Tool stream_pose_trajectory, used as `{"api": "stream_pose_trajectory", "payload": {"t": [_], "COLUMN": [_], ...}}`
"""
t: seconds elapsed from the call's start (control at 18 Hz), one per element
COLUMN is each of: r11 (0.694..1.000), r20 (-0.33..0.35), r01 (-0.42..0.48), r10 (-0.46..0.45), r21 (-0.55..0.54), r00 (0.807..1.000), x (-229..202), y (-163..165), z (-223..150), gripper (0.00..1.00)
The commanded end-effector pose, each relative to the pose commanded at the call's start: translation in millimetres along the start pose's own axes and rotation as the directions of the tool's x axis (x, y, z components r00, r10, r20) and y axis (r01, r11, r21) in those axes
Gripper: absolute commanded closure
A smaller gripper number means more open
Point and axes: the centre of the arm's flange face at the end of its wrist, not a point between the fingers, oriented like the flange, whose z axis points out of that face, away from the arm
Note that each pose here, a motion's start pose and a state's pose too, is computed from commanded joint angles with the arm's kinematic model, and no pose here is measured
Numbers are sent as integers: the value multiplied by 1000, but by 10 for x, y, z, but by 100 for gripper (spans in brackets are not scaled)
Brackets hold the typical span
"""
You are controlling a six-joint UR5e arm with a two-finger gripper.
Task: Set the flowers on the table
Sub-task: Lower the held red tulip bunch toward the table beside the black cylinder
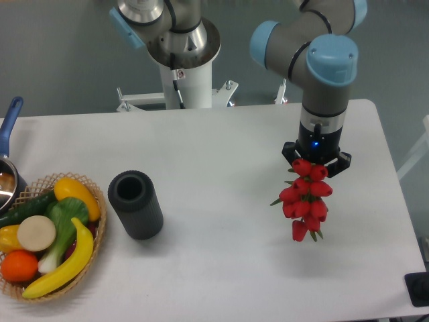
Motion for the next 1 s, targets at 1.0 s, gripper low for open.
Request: {"api": "stream_pose_trajectory", "payload": {"t": [1.0], "r11": [993], "r20": [-71], "r01": [-57], "r10": [50], "r21": [-99], "r00": [996], "x": [322], "y": [-186], "z": [626], "gripper": [59]}}
